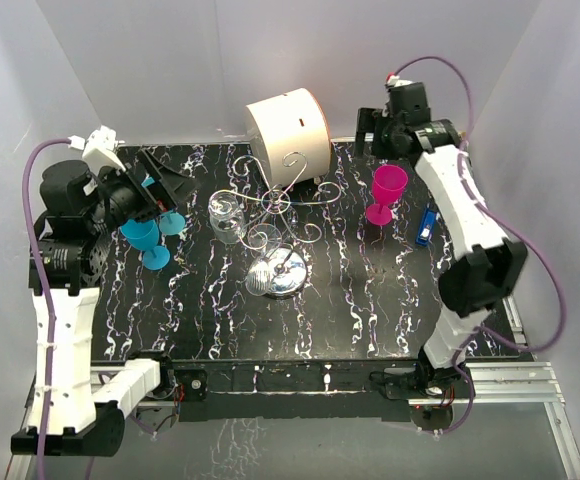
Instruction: Take the wine glass off the wine glass rack
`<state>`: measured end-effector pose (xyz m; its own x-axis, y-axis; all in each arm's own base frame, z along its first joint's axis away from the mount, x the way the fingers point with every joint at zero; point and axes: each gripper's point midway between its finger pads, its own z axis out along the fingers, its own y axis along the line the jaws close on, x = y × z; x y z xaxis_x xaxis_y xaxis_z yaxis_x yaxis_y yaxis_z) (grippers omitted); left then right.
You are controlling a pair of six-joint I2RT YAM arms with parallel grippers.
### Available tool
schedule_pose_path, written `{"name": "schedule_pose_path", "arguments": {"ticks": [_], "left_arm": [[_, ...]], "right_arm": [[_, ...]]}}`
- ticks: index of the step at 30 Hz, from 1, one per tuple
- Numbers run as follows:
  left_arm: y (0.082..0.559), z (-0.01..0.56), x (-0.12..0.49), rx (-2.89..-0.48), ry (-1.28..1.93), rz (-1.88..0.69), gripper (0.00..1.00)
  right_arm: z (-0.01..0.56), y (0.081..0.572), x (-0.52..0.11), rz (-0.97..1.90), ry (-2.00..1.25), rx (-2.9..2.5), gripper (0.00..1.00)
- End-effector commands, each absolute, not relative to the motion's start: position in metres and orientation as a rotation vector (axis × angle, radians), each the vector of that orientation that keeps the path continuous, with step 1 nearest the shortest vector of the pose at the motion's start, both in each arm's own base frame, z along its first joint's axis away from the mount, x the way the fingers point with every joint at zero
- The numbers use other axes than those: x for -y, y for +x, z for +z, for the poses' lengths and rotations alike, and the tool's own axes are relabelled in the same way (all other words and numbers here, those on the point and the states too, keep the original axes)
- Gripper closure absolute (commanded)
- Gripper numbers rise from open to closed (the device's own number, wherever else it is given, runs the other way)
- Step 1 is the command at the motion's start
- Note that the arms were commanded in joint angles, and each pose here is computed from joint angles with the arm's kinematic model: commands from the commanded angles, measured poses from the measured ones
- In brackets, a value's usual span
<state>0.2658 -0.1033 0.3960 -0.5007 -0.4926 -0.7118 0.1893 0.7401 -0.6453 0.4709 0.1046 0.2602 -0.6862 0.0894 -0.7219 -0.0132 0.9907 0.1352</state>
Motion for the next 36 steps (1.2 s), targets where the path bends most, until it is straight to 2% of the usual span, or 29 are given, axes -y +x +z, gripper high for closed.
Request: {"name": "schedule_pose_path", "arguments": {"ticks": [1,5,17,21,26,30,36], "left_arm": [[0.238,0.403,0.114,-1.921,-0.091,-0.84,0.03],[0.228,0.403,0.123,-1.952,0.033,-0.801,0.05],[0.239,0.39,0.158,-1.998,0.572,-0.541,0.06],[0.247,0.387,0.148,-1.984,0.59,-0.427,0.05],[0.249,0.377,0.154,-2.008,0.621,-0.435,0.06],[0.251,0.374,0.156,-2.016,0.64,-0.425,0.14],[0.249,0.373,0.172,-2.01,0.713,-0.464,0.12]], "right_arm": [[0.371,0.454,-0.111,0.315,0.013,-1.955,0.08],[0.403,0.433,-0.103,0.311,0.024,-1.829,0.02],[0.428,0.402,-0.085,0.275,0.058,-1.686,0.02],[0.443,0.392,-0.083,0.284,0.054,-1.62,0.02],[0.452,0.388,-0.082,0.286,0.053,-1.577,0.02],[0.452,0.389,-0.083,0.293,0.05,-1.575,0.02],[0.45,0.389,-0.083,0.297,0.051,-1.57,0.02]]}}
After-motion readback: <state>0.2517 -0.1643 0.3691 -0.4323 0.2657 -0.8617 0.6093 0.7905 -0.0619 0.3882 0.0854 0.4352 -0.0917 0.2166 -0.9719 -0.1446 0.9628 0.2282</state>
